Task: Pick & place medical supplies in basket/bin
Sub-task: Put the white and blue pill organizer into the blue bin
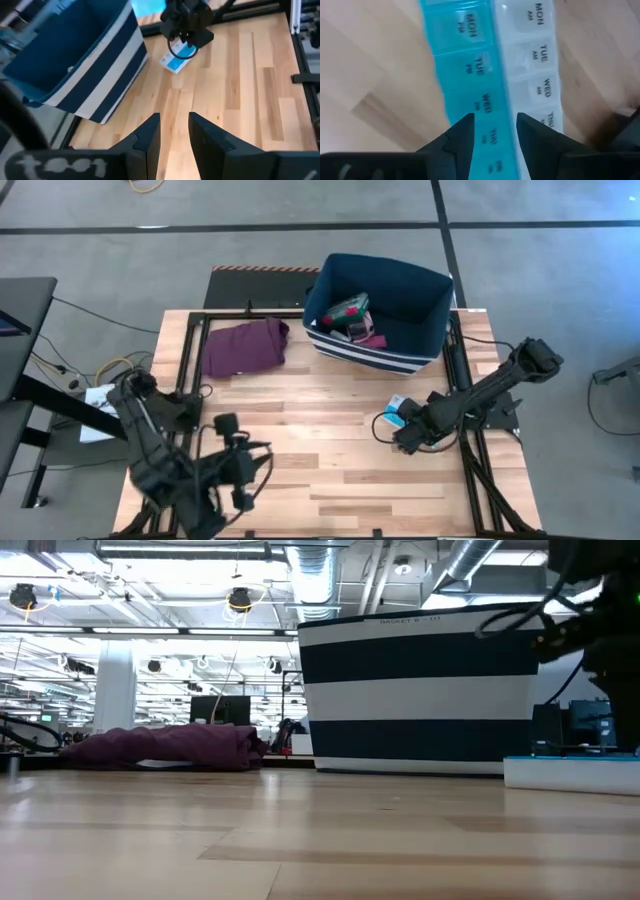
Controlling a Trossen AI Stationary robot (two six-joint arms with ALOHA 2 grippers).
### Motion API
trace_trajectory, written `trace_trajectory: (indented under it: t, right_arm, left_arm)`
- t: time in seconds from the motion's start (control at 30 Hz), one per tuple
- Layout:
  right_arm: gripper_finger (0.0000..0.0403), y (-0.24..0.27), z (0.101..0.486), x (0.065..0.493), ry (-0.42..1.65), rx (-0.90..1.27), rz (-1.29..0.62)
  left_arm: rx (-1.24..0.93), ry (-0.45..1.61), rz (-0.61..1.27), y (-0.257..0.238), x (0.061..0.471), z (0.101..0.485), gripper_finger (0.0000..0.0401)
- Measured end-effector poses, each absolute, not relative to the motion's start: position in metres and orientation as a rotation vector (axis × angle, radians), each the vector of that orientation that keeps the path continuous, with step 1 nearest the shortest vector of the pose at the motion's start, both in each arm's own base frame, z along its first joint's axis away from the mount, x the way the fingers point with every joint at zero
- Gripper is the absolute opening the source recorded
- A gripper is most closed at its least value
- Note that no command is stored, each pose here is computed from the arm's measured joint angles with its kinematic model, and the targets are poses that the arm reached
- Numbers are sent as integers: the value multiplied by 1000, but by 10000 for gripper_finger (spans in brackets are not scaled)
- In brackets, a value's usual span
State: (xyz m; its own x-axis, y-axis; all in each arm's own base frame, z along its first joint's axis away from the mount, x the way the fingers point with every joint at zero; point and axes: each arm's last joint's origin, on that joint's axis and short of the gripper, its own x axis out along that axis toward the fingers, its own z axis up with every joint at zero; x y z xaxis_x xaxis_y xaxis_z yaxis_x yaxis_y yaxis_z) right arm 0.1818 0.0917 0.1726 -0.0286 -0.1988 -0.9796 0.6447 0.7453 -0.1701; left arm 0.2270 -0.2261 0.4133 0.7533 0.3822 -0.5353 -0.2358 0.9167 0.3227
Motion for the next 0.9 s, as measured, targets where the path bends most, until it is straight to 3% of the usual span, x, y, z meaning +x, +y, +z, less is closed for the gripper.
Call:
trace_trajectory:
  t: [0.27, 0.47, 0.77, 0.9]
  right_arm:
    - [140, 84, 164, 174, 1409, 417, -730]
    - [140, 89, 161, 198, 1234, 581, -596]
    - [140, 92, 186, 274, 627, 657, -123]
    - [140, 92, 198, 287, 587, 656, 105]
  left_arm:
    - [176, 472, 470, -259, 211, 327, 91]
    - [119, 432, 525, -256, 215, 263, 91]
    - [81, 418, 673, -219, 238, 220, 91]
    - [59, 437, 720, -202, 258, 214, 91]
